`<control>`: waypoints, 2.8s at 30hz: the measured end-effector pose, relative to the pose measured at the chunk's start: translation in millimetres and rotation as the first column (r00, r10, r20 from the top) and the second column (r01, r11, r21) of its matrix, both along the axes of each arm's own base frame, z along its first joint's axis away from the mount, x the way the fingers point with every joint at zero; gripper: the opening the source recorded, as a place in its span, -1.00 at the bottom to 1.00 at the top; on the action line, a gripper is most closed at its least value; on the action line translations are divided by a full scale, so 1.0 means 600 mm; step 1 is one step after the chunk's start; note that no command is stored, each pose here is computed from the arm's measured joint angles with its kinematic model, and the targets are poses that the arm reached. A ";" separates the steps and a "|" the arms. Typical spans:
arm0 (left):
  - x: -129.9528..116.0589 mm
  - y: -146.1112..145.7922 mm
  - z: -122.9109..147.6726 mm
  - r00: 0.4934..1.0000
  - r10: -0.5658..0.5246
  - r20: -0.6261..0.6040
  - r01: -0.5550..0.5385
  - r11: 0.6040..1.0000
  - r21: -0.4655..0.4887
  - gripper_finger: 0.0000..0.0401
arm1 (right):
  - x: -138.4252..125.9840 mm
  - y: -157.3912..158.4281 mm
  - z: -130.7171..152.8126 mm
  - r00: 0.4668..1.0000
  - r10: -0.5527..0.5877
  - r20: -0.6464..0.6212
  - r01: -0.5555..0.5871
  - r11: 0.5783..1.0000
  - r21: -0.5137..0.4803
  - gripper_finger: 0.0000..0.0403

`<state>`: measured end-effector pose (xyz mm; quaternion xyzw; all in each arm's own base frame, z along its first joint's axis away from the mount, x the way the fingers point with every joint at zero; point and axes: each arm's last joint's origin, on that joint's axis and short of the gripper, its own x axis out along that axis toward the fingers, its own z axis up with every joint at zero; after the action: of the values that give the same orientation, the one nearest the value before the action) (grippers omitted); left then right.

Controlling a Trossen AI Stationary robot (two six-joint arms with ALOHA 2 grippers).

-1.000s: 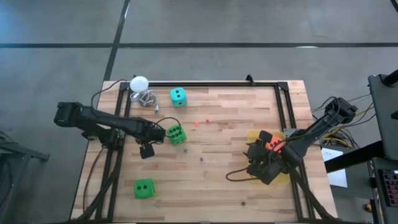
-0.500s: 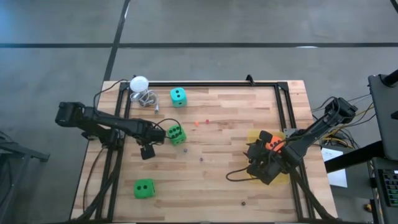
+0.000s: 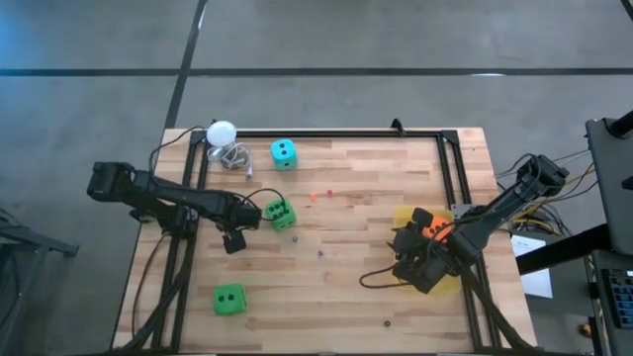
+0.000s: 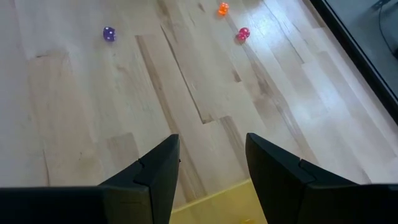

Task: Pick & Place Dice
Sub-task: Put the top small black dice into the yellow bin

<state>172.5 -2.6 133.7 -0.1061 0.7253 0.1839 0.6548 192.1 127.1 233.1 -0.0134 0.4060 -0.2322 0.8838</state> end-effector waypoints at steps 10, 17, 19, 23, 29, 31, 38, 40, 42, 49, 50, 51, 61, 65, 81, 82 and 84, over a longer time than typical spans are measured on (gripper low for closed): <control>0.003 0.001 -0.001 1.000 -0.007 0.021 0.007 1.000 0.018 0.18 | 0.002 0.003 0.000 1.000 0.005 0.005 -0.005 1.000 0.031 -0.12; 0.008 0.000 -0.002 0.999 -0.006 0.049 0.005 1.000 0.018 -0.05 | 0.003 0.003 0.000 1.000 0.003 0.009 -0.003 0.999 0.035 -0.12; 0.009 0.000 -0.002 0.999 -0.004 0.054 0.003 1.000 0.010 -0.16 | 0.003 0.003 0.001 1.000 0.002 0.010 -0.003 0.999 0.037 -0.12; 0.010 -0.001 -0.002 0.998 0.006 0.062 -0.005 1.000 -0.012 -0.37 | 0.004 0.005 0.001 1.000 0.005 0.014 -0.006 0.999 0.052 -0.12; 0.010 -0.001 -0.002 0.997 0.037 0.064 -0.036 0.999 -0.017 -0.47 | 0.004 0.005 0.001 1.000 0.008 0.010 -0.008 0.998 0.063 -0.12; 0.010 -0.001 -0.002 0.996 0.059 0.065 -0.058 0.998 -0.015 -0.45 | 0.004 0.005 0.001 1.000 0.008 0.011 -0.008 0.998 0.063 -0.12; 0.010 -0.002 -0.002 0.996 0.061 0.061 -0.059 0.998 -0.027 -0.38 | 0.005 0.006 0.001 1.000 0.006 0.015 -0.007 0.998 0.068 -0.12; 0.010 -0.002 -0.002 0.997 0.057 0.060 -0.055 0.998 -0.036 -0.40 | 0.005 0.006 0.001 1.000 0.006 0.016 -0.007 0.998 0.070 -0.12; 0.010 -0.003 -0.002 0.997 0.055 0.059 -0.052 0.998 -0.047 -0.45 | 0.005 0.006 0.001 1.000 0.007 0.014 -0.008 0.997 0.072 -0.12; 0.011 -0.004 -0.002 0.997 0.051 0.061 -0.046 0.995 -0.088 -0.78 | 0.007 0.008 0.002 1.000 0.018 0.026 -0.020 0.997 0.077 -0.12; 0.012 -0.005 -0.002 0.997 0.052 0.065 -0.045 0.994 -0.097 -0.78 | 0.008 0.008 0.002 0.999 0.019 0.028 -0.022 0.997 0.078 -0.12; 0.012 -0.005 -0.002 0.996 0.052 0.067 -0.045 0.994 -0.104 -0.78 | 0.008 0.009 0.002 0.999 0.020 0.029 -0.023 0.997 0.078 -0.12; 0.022 -0.009 0.004 0.993 0.061 0.098 -0.044 0.985 -0.167 -0.78 | 0.013 0.012 0.005 0.998 0.044 0.055 -0.048 0.995 0.084 -0.12; 0.039 -0.013 0.019 0.987 0.065 0.145 -0.030 0.973 -0.228 -0.78 | 0.017 0.015 0.007 0.995 0.073 0.068 -0.077 0.994 0.073 -0.12; 0.106 -0.036 0.135 0.654 0.012 0.756 0.277 0.927 -0.254 -0.78 | 0.031 0.017 0.022 0.975 0.142 0.171 -0.110 0.977 -0.183 -0.12; 0.112 -0.038 0.143 0.580 0.015 0.814 0.304 0.924 -0.233 -0.78 | 0.033 0.017 0.025 0.971 0.150 0.185 -0.109 0.970 -0.217 -0.12; 0.122 -0.042 0.162 0.421 0.025 0.907 0.350 0.918 -0.188 -0.78 | 0.038 0.019 0.031 0.964 0.178 0.200 -0.113 0.948 -0.299 -0.12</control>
<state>245.5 -28.0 230.6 -0.2293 0.2941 -0.0976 0.9227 215.2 138.8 251.7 -0.1442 0.2639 -0.2219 0.9275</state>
